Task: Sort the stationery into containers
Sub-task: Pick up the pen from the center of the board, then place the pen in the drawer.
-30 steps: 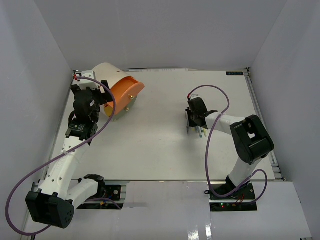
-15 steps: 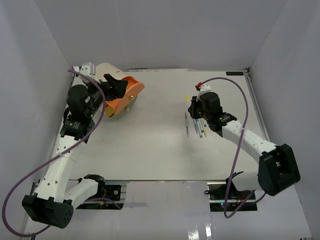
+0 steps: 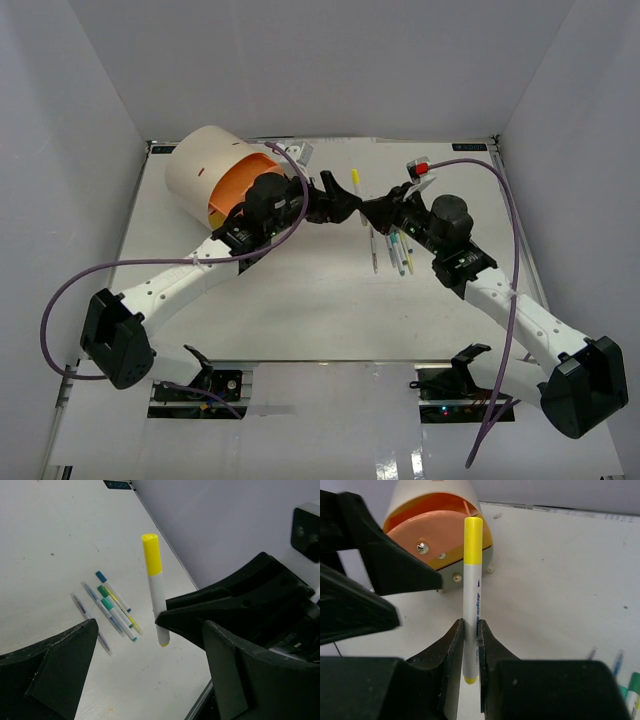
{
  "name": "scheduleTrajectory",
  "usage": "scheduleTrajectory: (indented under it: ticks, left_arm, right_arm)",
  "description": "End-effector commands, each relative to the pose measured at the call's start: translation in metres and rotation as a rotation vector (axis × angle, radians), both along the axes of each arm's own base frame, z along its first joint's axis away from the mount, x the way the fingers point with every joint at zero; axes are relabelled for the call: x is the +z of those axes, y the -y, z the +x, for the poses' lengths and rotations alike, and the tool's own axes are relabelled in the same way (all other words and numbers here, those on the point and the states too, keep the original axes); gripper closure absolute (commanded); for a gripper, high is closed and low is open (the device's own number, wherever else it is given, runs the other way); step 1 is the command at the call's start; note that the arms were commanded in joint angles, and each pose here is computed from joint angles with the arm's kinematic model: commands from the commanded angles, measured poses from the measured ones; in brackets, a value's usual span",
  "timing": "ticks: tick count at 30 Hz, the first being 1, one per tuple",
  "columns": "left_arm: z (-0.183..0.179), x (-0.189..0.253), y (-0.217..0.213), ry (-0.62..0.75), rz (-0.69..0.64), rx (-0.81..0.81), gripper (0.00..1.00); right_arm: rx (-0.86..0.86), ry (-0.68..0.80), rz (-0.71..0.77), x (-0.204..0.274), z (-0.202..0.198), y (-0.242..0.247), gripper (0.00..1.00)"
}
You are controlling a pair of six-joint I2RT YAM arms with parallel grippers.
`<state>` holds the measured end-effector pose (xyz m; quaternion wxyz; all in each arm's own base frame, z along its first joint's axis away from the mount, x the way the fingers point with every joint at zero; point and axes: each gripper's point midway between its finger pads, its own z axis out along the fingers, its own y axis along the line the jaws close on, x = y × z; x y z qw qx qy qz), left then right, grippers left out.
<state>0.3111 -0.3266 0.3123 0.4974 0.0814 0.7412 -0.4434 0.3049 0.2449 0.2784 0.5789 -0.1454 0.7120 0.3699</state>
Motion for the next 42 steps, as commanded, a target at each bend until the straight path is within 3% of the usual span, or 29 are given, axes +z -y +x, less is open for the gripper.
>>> scheduleTrajectory:
  ticks: [1, 8, 11, 15, 19, 27, 31, 34, 35, 38, 42]
  left_arm:
    - [0.011, 0.04, 0.01, 0.073, -0.092, 0.046, 0.04]
    - [0.017, 0.034, 0.034, 0.073, -0.095, 0.036, 0.11]
    - [0.018, 0.032, 0.036, 0.068, -0.105, 0.035, 0.2]
    - [0.015, 0.029, 0.038, 0.065, -0.116, 0.014, 0.32]
    - [0.012, 0.027, 0.039, 0.071, -0.115, -0.004, 0.53]
    - [0.006, 0.023, 0.042, 0.094, -0.114, -0.041, 0.82]
    - [0.008, 0.028, 0.031, 0.14, -0.069, -0.004, 0.87]
    - [0.015, 0.034, 0.012, 0.188, 0.018, 0.068, 0.89]
    - [0.019, 0.044, 0.005, 0.212, 0.035, 0.102, 0.89]
    - [0.021, 0.051, -0.021, 0.246, 0.18, 0.159, 0.9]
    - [0.024, 0.079, -0.062, 0.342, 0.365, 0.258, 0.86]
  right_arm:
    - [0.069, 0.074, 0.096, 0.03, -0.013, -0.008, 0.86]
    - [0.099, 0.08, 0.114, 0.031, -0.021, -0.009, 0.85]
    - [0.105, 0.077, 0.122, 0.03, -0.022, -0.01, 0.84]
    - [0.105, 0.072, 0.131, 0.029, -0.023, -0.01, 0.84]
    - [0.108, 0.073, 0.133, 0.029, -0.024, -0.01, 0.84]
    - [0.114, 0.065, 0.12, 0.025, -0.023, -0.011, 0.8]
    - [0.093, 0.064, 0.073, 0.014, -0.023, -0.006, 0.63]
    - [0.033, 0.06, 0.014, 0.002, -0.019, 0.006, 0.41]
    - [0.016, 0.054, -0.004, -0.001, -0.018, 0.009, 0.23]
    - [-0.028, 0.04, -0.097, -0.01, -0.017, 0.022, 0.02]
    - [-0.065, 0.029, -0.203, -0.022, -0.021, 0.038, 0.02]
